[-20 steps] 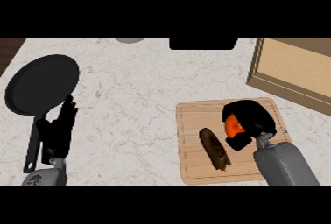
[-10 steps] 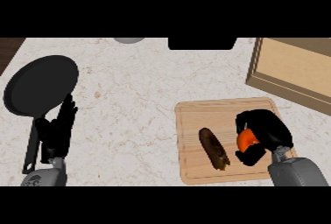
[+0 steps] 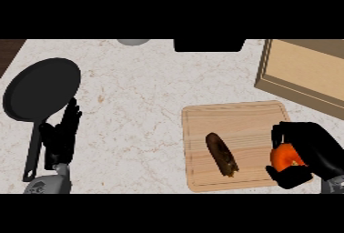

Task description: Pick the squash from the cutting board and place it in the cardboard box

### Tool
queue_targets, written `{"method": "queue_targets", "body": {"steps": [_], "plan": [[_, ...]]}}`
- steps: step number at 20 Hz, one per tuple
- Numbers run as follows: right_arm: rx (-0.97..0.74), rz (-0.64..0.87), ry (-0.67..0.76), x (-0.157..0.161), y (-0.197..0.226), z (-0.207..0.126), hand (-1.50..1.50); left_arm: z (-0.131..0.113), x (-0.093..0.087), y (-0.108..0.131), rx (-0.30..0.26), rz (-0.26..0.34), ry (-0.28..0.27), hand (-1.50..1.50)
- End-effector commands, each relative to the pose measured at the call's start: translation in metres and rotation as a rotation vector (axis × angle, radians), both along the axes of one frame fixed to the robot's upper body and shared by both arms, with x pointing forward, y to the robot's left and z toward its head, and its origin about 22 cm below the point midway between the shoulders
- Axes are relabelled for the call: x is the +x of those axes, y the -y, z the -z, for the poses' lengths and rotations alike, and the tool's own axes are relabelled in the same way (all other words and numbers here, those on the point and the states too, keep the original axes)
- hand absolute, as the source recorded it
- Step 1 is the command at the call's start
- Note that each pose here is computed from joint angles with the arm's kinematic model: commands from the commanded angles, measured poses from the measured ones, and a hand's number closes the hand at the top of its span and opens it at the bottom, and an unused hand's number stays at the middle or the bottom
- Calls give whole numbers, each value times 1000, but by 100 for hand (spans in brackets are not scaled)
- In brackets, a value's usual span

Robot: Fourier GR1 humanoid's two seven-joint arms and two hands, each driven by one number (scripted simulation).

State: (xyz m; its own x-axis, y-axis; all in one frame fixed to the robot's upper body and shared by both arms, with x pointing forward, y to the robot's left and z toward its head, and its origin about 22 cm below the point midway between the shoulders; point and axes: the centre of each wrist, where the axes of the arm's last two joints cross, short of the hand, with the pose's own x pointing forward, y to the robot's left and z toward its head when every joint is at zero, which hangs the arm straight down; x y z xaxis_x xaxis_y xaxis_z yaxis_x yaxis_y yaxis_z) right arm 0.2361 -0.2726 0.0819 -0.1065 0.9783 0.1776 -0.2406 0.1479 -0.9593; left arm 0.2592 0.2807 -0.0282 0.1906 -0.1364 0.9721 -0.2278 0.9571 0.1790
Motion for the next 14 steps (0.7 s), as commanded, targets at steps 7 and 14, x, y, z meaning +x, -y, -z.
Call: {"method": "queue_targets", "body": {"steps": [7, 14], "plan": [[147, 24, 279, -36, 12, -109, 150, -11, 5, -17, 13, -10, 8, 0], [150, 135, 378, -39, 42, -168, 150, 6, 6, 15, 3, 7, -6, 0]]}}
